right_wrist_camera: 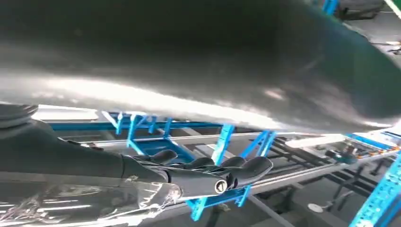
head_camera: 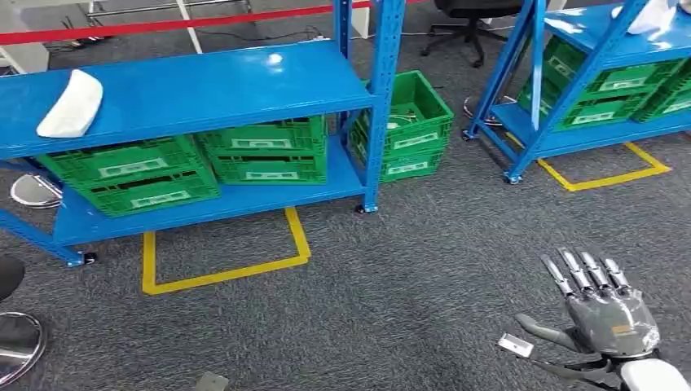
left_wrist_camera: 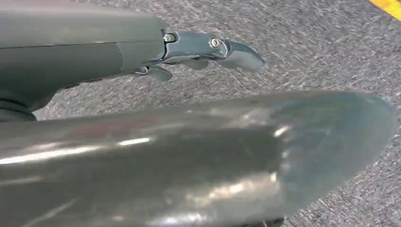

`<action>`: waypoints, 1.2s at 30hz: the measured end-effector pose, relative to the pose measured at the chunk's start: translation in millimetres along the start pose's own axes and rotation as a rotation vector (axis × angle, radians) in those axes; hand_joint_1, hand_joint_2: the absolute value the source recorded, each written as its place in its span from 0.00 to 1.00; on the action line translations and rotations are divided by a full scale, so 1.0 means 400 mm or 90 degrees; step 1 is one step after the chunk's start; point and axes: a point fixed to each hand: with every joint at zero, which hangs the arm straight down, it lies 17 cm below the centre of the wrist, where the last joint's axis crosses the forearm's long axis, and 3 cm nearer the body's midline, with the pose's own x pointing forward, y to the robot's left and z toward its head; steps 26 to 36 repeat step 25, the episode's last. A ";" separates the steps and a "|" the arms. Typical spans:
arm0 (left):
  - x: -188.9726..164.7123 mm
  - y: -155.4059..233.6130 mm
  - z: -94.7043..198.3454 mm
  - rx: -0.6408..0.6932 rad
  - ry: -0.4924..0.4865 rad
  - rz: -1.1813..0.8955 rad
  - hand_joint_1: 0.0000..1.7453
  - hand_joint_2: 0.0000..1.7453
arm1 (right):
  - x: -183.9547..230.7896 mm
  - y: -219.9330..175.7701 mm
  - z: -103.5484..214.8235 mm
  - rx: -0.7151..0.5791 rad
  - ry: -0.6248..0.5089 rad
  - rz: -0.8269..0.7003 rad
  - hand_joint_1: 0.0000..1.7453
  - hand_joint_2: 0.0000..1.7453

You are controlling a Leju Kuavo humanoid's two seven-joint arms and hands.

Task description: Take the parts from the cabinet and place them on the table.

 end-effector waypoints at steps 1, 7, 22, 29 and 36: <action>0.002 -0.002 0.000 -0.001 -0.001 0.001 0.00 0.00 | -0.002 0.000 0.000 0.000 0.001 0.001 0.00 0.00; -0.006 0.001 0.001 0.000 0.003 -0.001 0.00 0.00 | -0.004 0.000 0.000 0.000 0.003 0.002 0.00 0.00; -0.004 -0.001 0.002 -0.001 0.002 -0.001 0.00 0.00 | -0.006 -0.002 -0.002 -0.002 0.004 0.003 0.00 0.00; 0.002 0.001 -0.001 0.001 0.000 -0.001 0.00 0.00 | -0.008 -0.002 -0.002 -0.002 0.005 0.002 0.00 0.00; 0.002 0.001 -0.001 0.001 0.000 -0.001 0.00 0.00 | -0.008 -0.002 -0.002 -0.002 0.005 0.002 0.00 0.00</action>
